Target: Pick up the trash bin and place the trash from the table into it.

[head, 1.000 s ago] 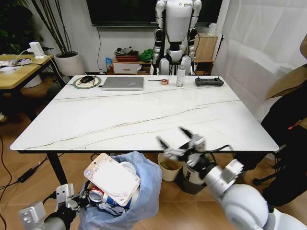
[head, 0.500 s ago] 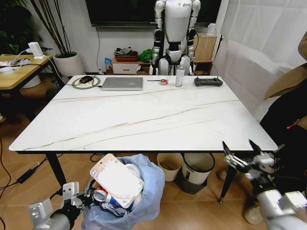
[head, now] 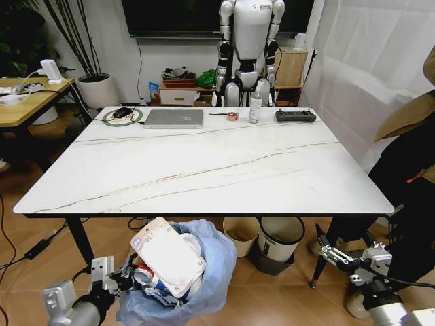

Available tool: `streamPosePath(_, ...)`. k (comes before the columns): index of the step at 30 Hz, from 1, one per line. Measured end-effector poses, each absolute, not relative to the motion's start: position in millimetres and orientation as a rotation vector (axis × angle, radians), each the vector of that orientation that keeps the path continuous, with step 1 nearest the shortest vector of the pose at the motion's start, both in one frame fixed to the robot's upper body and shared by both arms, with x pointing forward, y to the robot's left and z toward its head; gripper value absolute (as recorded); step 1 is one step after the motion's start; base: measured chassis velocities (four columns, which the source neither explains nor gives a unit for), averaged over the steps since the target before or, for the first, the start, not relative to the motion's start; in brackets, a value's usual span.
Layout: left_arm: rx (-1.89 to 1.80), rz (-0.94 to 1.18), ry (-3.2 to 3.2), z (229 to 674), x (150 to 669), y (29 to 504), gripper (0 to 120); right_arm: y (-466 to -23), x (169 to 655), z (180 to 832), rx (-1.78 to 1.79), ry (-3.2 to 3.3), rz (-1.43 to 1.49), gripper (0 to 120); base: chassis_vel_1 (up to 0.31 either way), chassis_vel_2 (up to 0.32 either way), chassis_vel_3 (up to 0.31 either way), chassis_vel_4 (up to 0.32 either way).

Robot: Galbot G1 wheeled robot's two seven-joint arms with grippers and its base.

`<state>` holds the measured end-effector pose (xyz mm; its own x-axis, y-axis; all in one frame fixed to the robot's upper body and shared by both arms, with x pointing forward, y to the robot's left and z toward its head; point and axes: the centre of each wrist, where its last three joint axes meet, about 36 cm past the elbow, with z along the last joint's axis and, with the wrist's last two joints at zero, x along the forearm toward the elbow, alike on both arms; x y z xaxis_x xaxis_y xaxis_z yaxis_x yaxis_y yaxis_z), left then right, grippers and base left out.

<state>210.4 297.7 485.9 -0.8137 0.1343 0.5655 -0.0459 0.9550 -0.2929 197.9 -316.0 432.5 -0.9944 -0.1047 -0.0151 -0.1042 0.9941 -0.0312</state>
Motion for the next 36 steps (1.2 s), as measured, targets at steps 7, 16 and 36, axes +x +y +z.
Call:
streamPosePath(7,-0.016,0.4,-2.487,479,211,302,0,-316,199,432,-0.166,3.121,-0.046,100,0.0,0.0,0.0,0.0)
streamPosePath(16,-0.009,0.421,-2.457,474,210,299,0,-315,199,432,-0.167,3.122,-0.043,100,0.0,0.0,0.0,0.0)
streamPosePath(36,0.02,0.44,-2.442,457,214,301,0,-315,199,432,-0.167,3.123,-0.041,100,0.0,0.0,0.0,0.0)
